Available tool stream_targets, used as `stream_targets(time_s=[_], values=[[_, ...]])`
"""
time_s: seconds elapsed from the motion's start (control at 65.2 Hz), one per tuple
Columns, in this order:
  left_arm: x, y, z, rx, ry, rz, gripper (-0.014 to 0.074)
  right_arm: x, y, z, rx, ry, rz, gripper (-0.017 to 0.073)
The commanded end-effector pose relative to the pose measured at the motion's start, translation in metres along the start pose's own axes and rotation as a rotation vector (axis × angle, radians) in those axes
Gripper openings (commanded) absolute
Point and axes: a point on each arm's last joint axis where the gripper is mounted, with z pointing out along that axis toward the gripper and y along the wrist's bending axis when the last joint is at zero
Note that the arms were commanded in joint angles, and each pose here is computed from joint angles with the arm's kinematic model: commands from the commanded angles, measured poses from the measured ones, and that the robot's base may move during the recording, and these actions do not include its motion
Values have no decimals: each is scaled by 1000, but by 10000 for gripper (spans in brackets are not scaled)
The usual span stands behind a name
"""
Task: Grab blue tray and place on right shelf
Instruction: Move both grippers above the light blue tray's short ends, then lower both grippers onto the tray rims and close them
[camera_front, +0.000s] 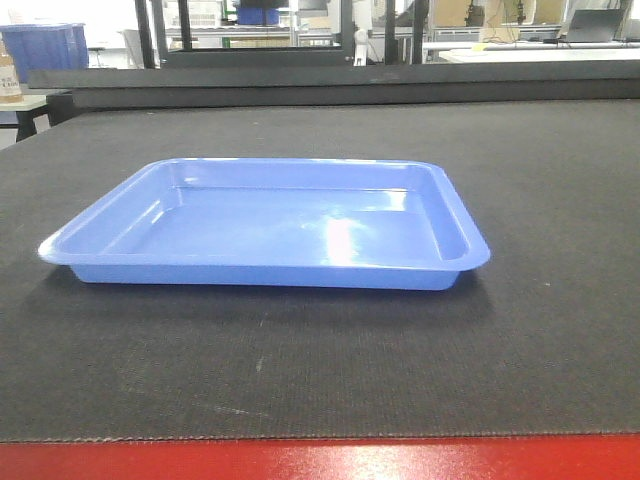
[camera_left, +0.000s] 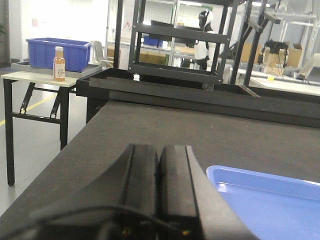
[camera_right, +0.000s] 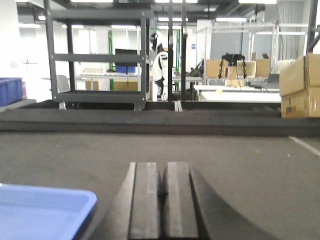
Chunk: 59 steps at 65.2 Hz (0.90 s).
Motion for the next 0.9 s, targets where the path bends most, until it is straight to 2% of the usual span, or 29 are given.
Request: stream_targets(time_s=[0.0, 0.077, 0.184, 0.261, 0.368, 0.475, 0.567, 0.644, 0.721, 0.828, 0.889], values=[[-45, -6, 3, 10, 16, 6, -16, -35, 2, 7, -1, -30, 2, 185], [-63, -8, 11, 11, 68, 7, 50, -46, 3, 17, 0, -10, 3, 347], [-75, -10, 28, 15, 119, -8, 214, -51, 3, 40, 2, 53, 5, 545], [-76, -13, 42, 46, 159, -21, 362, -52, 5, 54, -20, 77, 11, 617], [-75, -20, 59, 106, 265, -44, 503, -55, 11, 77, -77, 142, 21, 624], [-74, -31, 81, 174, 386, -32, 514, -68, 26, 103, -176, 217, 32, 624], [-75, -44, 104, 236, 462, -9, 514, -68, 45, 131, -270, 358, 27, 624], [-70, -59, 127, 283, 574, 20, 514, -67, 63, 155, -336, 465, 14, 624], [-65, -71, 149, 311, 674, 41, 514, -58, 78, 179, -366, 569, -2, 624], [-60, -84, 185, 311, 774, 62, 514, -39, 92, 214, -369, 756, -19, 624], [-53, -88, 207, 295, 816, 105, 510, -29, 97, 231, -359, 842, -15, 624]])
